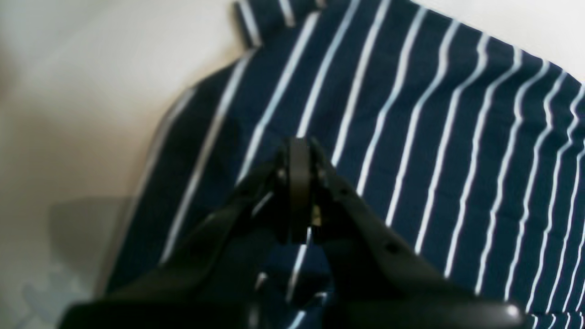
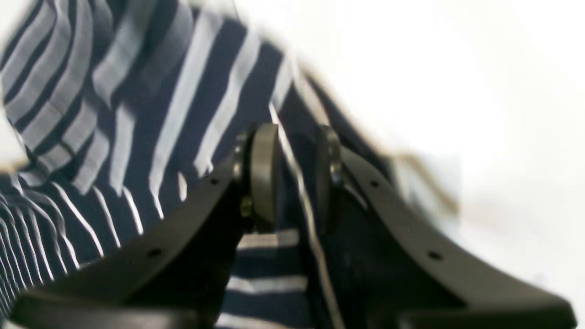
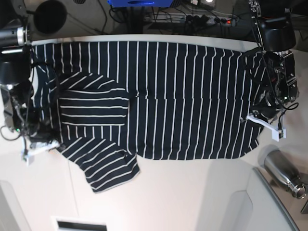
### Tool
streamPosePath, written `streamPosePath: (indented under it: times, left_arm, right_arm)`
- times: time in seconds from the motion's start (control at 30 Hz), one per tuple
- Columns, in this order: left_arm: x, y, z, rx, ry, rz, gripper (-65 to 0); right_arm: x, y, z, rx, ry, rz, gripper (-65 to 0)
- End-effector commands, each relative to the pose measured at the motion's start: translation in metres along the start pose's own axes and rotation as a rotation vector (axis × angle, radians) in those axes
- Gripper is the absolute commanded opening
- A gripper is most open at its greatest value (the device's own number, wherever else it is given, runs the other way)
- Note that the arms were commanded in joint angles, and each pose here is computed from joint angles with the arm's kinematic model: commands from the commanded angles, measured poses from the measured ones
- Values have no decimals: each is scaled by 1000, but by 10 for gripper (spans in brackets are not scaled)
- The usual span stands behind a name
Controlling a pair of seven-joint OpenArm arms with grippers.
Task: Layout the t-shirt on the table in an organized manner, then fold the t-shirt properly
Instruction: 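Grasp the shirt side with the right gripper and its edge with the left, then fold the grasped shirt side with the right gripper toward the shirt's middle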
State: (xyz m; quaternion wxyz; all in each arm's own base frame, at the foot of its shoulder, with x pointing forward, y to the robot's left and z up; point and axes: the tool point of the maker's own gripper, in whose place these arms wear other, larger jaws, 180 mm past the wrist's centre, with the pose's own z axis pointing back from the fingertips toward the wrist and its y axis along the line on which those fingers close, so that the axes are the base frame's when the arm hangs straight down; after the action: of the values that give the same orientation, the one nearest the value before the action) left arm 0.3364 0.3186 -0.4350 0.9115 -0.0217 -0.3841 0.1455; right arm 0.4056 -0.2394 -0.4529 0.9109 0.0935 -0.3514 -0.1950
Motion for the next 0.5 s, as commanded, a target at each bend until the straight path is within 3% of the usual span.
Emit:
streamPosePath:
  times: [0.0,0.1,0.13,0.3,0.47]
  left_arm:
    - [25,4,4,3,-63,-9,-650]
    - [23,5,4,4,-60,-9,-650]
    - [23,7,4,7,-58,-11,-650]
    - [15,16,8,24,-42,-22,-650]
    - [13,19,8,29,-35,-22,-650]
  right_arm:
    - [37,-4,4,-4,-71,-2,-437]
    - [33,-25,-4,-60,-18,-34,-251]
    - [29,-29,-6,-70,-5,-41,-225]
    - [23,-14,-9,23,10,2,-246]
    - [25,-8,-13,-19,18,153,-245]
